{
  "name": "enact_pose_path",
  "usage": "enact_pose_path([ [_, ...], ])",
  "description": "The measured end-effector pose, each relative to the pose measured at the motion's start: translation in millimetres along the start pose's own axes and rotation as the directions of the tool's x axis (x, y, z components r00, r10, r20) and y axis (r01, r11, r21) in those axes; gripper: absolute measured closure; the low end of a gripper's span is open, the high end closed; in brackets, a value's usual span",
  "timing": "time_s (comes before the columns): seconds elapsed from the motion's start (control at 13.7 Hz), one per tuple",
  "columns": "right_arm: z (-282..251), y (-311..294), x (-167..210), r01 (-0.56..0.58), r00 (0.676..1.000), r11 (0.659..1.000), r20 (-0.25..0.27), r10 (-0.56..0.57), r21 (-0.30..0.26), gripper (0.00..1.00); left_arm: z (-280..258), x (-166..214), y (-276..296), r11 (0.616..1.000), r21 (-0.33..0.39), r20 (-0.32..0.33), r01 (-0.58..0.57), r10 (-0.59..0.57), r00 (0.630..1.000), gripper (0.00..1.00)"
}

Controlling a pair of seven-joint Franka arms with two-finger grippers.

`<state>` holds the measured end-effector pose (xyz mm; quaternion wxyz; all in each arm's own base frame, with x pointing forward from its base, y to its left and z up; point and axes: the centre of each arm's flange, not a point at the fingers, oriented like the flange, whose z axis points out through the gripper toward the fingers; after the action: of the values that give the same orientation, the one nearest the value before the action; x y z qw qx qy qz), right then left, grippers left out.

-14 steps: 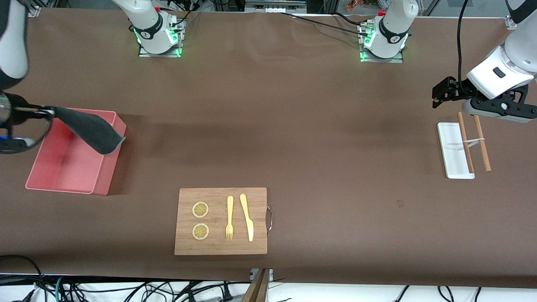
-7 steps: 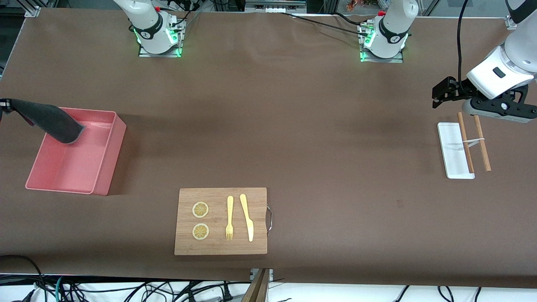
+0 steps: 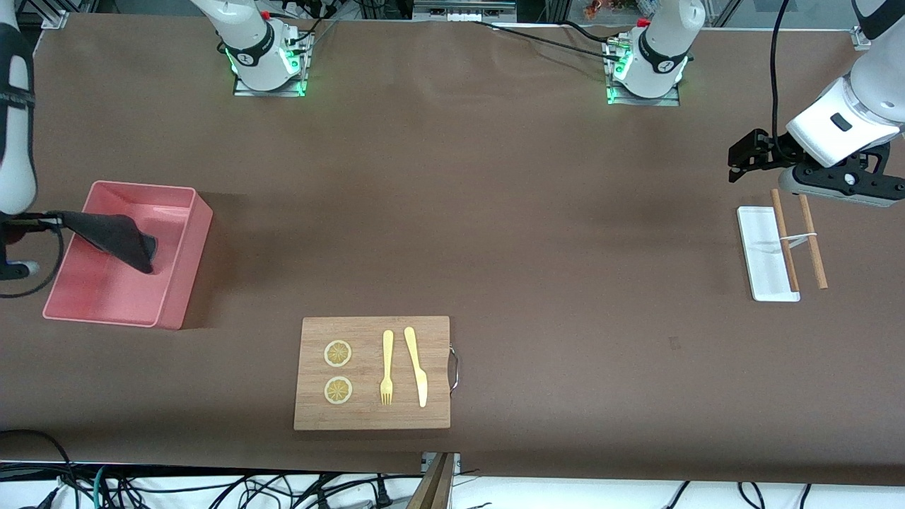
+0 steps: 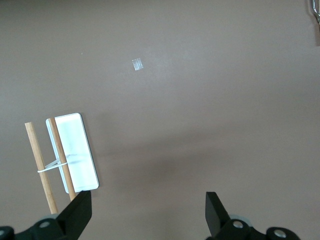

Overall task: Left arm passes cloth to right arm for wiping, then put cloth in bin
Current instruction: 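Lower the cloth into the pink bin and open the right gripper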

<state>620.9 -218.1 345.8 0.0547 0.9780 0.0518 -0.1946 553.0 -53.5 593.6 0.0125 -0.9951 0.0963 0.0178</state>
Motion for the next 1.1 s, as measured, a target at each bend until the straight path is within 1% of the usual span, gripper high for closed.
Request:
enact_pose_path([
  [0.22,57,-11,35,0.01,1.0,0.999,-0.02,-0.009,0.041,0.98,0,0,0,1.0,0.0,0.0,0.0,0.0,1.0,0.0],
  [0.37,87,-18,50,0.013,0.999,0.998,-0.044,-0.01,0.055,0.98,0,0,0,1.0,0.0,0.0,0.0,0.0,1.0,0.0],
  [0.66,104,-32,66,0.016,0.996,0.997,-0.083,-0.009,0.08,0.98,0,0,0,1.0,0.0,0.0,0.0,0.0,1.0,0.0],
  [0.73,104,-34,67,0.017,0.996,0.997,-0.085,-0.01,0.081,0.93,0,0,0,1.0,0.0,0.0,0.0,0.0,1.0,0.0],
  [0.88,96,-34,67,0.018,0.995,0.997,-0.098,-0.01,0.077,0.74,0,0,0,1.0,0.0,0.0,0.0,0.0,1.0,0.0],
  [0.95,87,-33,65,0.016,0.994,0.997,-0.106,-0.008,0.076,0.63,0,0,0,1.0,0.0,0.0,0.0,0.0,1.0,0.0],
  [1.02,72,-31,59,0.014,0.994,0.997,-0.111,-0.006,0.078,0.54,0,0,0,1.0,0.0,0.0,0.0,0.0,1.0,0.0],
  [1.1,52,-30,51,0.012,0.993,0.997,-0.119,-0.003,0.081,0.43,0,0,0,1.0,0.0,0.0,0.0,0.0,1.0,0.0],
])
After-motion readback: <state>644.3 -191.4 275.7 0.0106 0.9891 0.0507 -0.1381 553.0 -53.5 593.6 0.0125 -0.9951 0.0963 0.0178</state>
